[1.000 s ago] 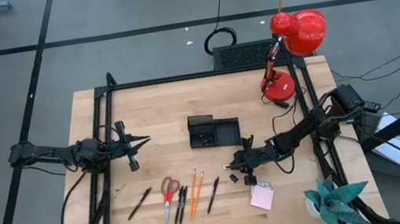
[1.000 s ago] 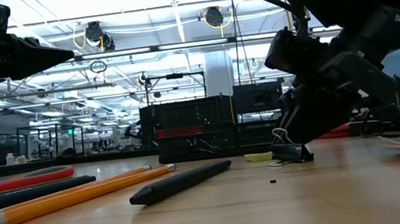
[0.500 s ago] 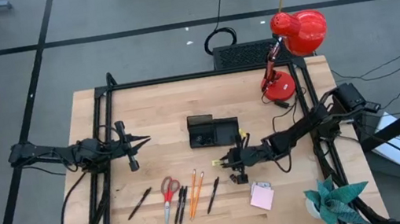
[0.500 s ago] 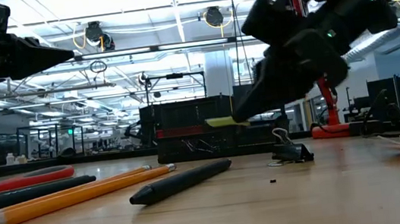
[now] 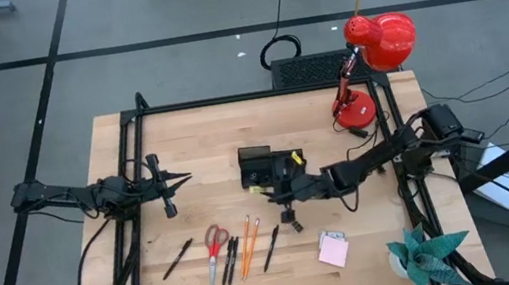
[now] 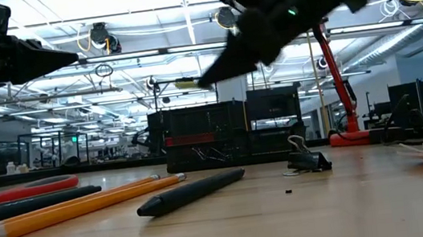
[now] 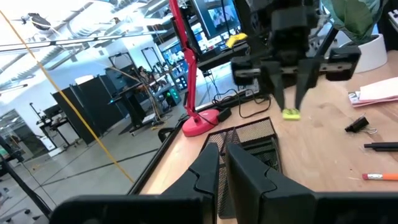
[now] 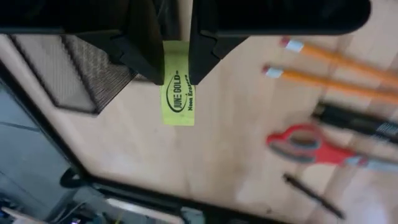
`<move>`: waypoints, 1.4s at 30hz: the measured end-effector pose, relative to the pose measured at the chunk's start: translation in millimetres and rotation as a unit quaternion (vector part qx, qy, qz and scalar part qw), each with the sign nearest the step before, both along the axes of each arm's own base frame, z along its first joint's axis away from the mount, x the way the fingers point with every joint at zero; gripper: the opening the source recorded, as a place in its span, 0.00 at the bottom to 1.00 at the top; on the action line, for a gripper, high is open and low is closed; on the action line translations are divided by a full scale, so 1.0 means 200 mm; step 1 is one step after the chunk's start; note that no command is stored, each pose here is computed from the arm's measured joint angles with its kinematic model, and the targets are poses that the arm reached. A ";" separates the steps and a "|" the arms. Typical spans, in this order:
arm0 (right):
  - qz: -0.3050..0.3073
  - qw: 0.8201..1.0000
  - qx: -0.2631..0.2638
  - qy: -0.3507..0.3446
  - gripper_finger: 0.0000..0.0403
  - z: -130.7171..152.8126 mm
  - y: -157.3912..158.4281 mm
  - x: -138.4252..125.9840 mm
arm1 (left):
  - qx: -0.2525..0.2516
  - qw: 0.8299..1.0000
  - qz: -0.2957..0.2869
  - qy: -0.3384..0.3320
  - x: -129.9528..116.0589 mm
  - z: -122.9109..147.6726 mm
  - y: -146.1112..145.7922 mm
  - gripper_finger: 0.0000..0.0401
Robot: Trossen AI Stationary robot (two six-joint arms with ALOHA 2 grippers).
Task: Pick and place office supplies into organizer
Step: Put the green eraser into the desk organizer
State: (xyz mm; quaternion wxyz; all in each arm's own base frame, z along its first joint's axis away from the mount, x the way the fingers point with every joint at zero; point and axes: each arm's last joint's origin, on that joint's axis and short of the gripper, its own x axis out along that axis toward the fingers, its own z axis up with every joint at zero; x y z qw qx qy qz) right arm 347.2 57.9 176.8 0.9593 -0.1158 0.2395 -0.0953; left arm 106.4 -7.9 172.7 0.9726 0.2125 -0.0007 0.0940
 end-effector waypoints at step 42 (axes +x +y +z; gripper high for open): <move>-0.106 0.987 0.015 0.121 0.30 -0.20 -0.24 0.13 | 0.001 1.000 0.000 0.000 0.00 0.00 0.00 0.09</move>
